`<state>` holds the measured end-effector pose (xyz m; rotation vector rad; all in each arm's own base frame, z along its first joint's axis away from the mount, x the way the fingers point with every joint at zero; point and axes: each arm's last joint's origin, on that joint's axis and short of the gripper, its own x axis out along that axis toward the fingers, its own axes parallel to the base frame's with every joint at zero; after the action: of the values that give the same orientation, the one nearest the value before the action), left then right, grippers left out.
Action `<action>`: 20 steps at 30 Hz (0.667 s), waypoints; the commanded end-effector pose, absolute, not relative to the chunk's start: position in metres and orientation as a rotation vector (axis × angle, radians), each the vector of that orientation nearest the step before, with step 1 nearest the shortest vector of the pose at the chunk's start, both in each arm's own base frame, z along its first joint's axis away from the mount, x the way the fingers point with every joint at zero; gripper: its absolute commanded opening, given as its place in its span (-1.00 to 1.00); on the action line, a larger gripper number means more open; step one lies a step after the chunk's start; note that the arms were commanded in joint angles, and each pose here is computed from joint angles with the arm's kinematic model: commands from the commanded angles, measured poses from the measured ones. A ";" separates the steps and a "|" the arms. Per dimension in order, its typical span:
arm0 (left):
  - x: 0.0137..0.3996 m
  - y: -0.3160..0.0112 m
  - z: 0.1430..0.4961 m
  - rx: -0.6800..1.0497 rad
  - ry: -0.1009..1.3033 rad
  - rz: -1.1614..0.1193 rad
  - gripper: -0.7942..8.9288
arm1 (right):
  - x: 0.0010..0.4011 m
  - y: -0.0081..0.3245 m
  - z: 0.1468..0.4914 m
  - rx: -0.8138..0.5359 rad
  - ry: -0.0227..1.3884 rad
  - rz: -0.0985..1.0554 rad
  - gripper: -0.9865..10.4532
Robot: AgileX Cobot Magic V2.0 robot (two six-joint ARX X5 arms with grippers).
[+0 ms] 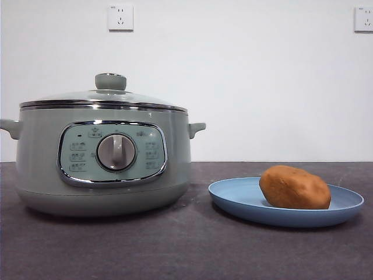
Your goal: Take the potato out from the steamer,put the potato on the plate,close the lid
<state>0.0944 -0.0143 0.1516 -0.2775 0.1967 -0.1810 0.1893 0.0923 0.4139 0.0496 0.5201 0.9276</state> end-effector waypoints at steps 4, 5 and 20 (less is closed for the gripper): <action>0.095 -0.014 0.148 -0.282 0.204 -0.175 -0.84 | 0.190 0.092 0.415 0.044 0.512 0.930 -0.83; 0.095 -0.014 0.148 -0.282 0.204 -0.175 -0.84 | 0.190 0.092 0.415 0.043 0.511 0.930 -0.83; 0.095 -0.014 0.148 -0.282 0.204 -0.175 -0.84 | 0.176 0.072 0.427 -0.003 0.403 0.852 -0.83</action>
<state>0.0944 -0.0143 0.1516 -0.2775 0.1967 -0.1810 0.1788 0.0739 0.4247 0.0237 0.4360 0.8492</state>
